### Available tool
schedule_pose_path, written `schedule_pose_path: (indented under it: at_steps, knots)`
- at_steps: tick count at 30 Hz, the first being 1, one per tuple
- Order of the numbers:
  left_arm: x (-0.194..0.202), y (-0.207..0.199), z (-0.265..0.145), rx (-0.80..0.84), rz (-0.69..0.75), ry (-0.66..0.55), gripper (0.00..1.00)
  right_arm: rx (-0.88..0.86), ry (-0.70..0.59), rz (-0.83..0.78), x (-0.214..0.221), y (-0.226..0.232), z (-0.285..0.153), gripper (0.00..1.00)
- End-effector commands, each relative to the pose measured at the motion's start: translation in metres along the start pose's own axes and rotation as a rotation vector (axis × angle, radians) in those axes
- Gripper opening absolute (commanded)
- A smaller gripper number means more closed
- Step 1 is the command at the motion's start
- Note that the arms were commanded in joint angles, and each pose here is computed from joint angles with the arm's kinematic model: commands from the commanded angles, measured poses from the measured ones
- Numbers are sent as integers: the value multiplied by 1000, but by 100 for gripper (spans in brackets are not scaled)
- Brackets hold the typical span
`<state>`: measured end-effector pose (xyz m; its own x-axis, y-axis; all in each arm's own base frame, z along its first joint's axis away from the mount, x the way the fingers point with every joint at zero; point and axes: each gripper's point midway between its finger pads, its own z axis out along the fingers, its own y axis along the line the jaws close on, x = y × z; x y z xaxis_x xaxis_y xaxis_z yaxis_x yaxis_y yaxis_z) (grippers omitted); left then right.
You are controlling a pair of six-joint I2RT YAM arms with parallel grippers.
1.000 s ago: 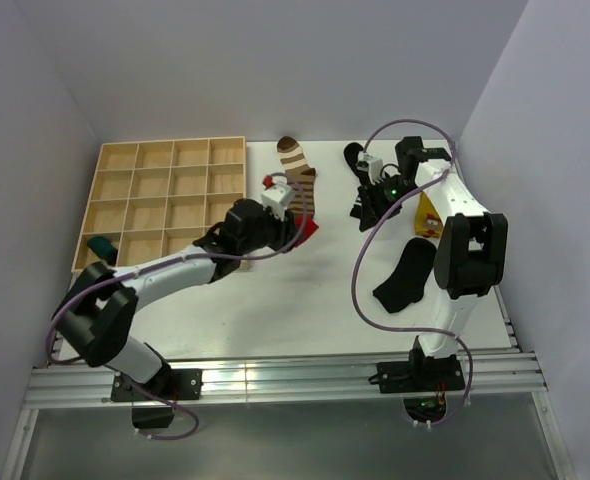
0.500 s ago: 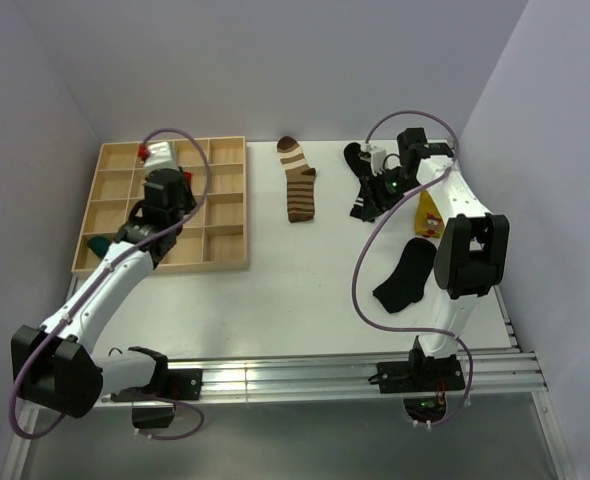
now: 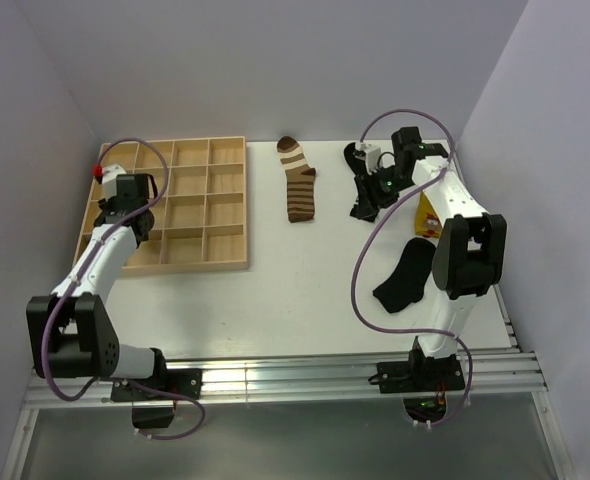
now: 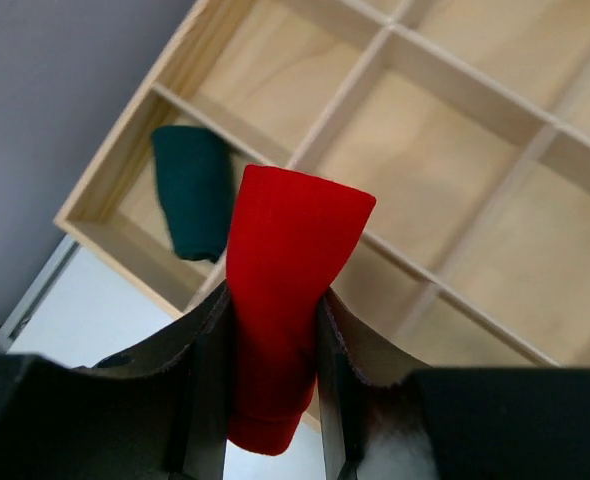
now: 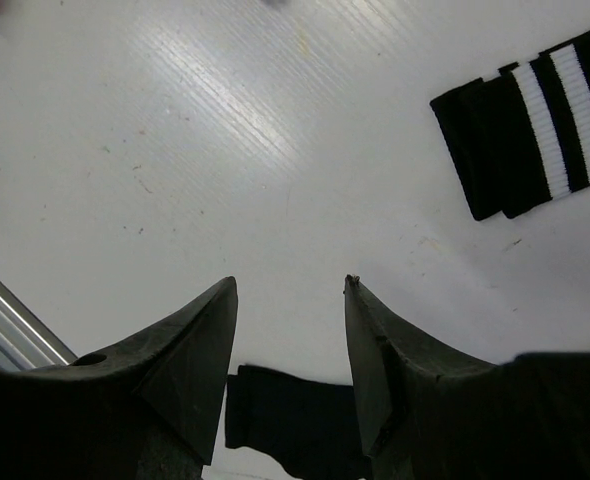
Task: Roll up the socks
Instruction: Place the sock in the storage box.
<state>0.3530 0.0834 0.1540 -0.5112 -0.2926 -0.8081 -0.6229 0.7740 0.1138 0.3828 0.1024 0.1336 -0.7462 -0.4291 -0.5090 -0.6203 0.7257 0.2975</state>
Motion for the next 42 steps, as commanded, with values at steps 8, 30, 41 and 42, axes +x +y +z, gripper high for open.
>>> schedule_pose_path:
  at_steps: [8, 30, 41, 42]
  knots:
    - [-45, 41, 54, -166, -59, -19, 0, -28, -20, -24, -2, -3, 14, 54]
    - [-32, 29, 150, -280, 32, 124, 0, -68, 9, -3, 13, -5, 36, 54]
    - [8, 2, 163, -144, 27, 243, 0, -71, 15, 1, 22, -5, 43, 54]
    - [11, -3, 163, -109, 13, 259, 0, -70, 12, 0, 22, -4, 43, 54]
